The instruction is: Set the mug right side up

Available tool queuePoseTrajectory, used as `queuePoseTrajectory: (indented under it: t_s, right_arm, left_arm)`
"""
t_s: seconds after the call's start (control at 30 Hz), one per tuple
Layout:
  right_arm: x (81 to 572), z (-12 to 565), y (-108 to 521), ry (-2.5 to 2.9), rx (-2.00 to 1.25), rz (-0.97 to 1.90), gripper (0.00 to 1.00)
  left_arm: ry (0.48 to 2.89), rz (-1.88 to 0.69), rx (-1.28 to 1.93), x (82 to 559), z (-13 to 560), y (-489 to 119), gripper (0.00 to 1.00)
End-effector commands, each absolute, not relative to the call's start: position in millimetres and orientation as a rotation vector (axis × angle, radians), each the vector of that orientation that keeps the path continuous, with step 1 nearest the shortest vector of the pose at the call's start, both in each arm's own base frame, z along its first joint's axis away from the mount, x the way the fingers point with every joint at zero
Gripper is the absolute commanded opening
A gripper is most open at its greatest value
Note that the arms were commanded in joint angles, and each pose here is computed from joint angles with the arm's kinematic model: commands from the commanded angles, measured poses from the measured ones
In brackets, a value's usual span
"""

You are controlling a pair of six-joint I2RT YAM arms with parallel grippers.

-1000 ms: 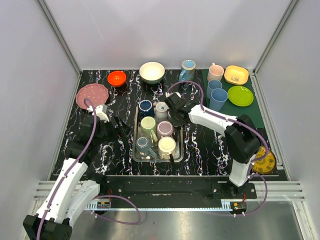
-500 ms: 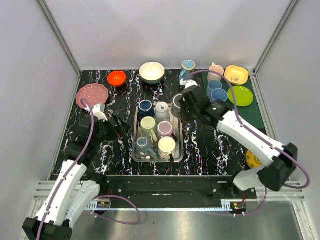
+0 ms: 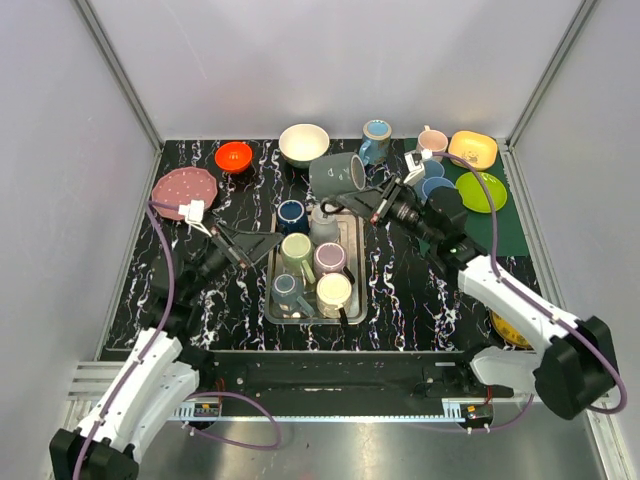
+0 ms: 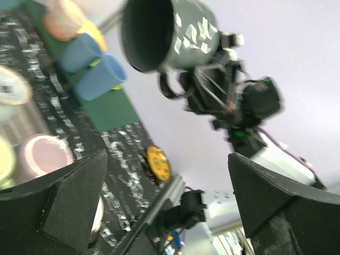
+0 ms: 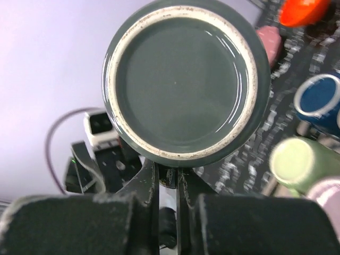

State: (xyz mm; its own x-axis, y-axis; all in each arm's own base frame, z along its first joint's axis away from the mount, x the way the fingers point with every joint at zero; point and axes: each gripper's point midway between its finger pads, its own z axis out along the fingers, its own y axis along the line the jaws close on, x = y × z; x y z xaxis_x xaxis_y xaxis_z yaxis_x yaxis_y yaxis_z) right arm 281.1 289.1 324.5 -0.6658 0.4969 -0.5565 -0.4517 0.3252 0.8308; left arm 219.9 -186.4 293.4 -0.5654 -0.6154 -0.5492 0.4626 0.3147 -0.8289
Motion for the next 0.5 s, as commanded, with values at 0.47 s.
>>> queuePoseTrajectory:
  t_s: [0.47]
  right_arm:
    - [240,420,295,1.351,-0.148,1.942,0.0]
  left_arm:
    - [1.268,-1.804,0.068,216,383,-247,0.89]
